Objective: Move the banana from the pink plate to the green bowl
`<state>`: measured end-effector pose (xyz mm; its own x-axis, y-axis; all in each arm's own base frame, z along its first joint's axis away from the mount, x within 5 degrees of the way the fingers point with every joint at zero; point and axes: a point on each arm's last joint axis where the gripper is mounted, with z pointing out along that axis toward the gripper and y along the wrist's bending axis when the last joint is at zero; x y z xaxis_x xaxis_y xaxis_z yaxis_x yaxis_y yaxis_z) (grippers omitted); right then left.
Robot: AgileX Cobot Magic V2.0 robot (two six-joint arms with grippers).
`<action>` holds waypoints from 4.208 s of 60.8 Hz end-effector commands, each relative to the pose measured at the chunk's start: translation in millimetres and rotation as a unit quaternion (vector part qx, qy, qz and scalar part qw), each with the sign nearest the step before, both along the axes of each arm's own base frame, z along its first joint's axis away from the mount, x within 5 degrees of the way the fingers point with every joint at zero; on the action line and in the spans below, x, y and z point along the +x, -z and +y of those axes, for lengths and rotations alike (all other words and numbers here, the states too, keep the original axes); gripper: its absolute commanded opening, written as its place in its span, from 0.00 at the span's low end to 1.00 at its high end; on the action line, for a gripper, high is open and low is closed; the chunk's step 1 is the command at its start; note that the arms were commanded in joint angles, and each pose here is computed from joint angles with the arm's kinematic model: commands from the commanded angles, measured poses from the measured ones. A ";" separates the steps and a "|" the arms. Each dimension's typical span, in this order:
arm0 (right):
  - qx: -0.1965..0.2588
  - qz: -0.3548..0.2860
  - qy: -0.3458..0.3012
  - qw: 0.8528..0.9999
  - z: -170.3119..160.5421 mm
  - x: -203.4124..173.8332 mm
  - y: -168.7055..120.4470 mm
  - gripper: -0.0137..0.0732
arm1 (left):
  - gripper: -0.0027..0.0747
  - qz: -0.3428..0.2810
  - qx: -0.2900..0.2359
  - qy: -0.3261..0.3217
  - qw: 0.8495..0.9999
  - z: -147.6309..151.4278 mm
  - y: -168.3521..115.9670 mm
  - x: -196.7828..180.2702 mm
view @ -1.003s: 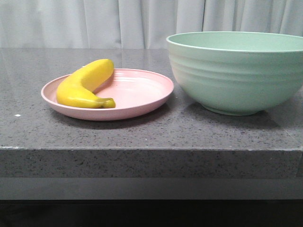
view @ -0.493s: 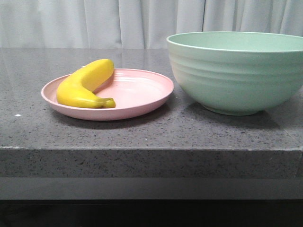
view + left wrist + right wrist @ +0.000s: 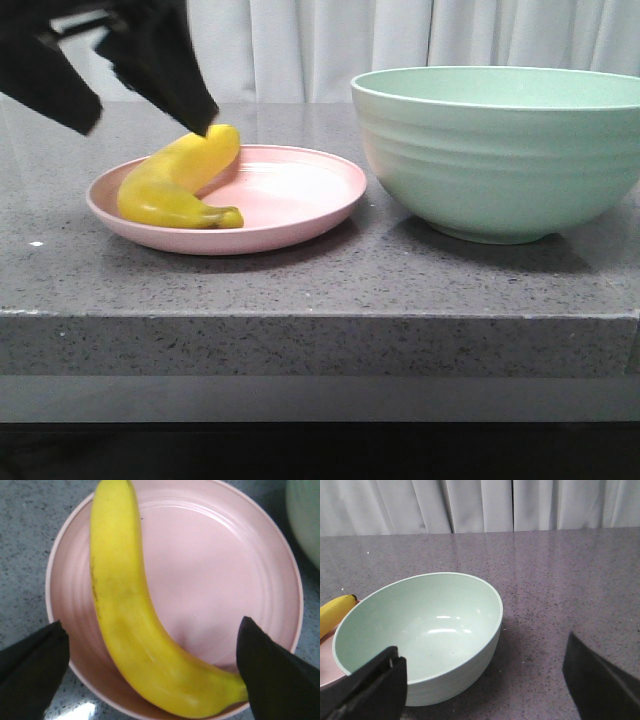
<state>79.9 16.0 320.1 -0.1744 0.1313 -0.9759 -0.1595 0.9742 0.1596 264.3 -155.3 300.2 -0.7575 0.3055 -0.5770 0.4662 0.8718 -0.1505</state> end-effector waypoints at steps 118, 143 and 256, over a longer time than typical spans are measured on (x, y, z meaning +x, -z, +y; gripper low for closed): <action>0.309 0.068 -0.200 0.927 54.8 50.2 -63.8 0.90 | 0.02 -0.167 -0.146 0.158 0.962 -63.8 -127.2 -81.8; 0.362 0.110 -0.317 0.870 93.8 102.6 -75.7 0.90 | 0.02 -0.164 -0.150 0.176 0.959 -70.7 -127.2 -90.4; -0.106 0.157 -0.214 0.958 60.7 244.2 -45.3 0.69 | 0.77 -0.236 -0.098 0.064 0.965 -26.6 -131.4 -41.4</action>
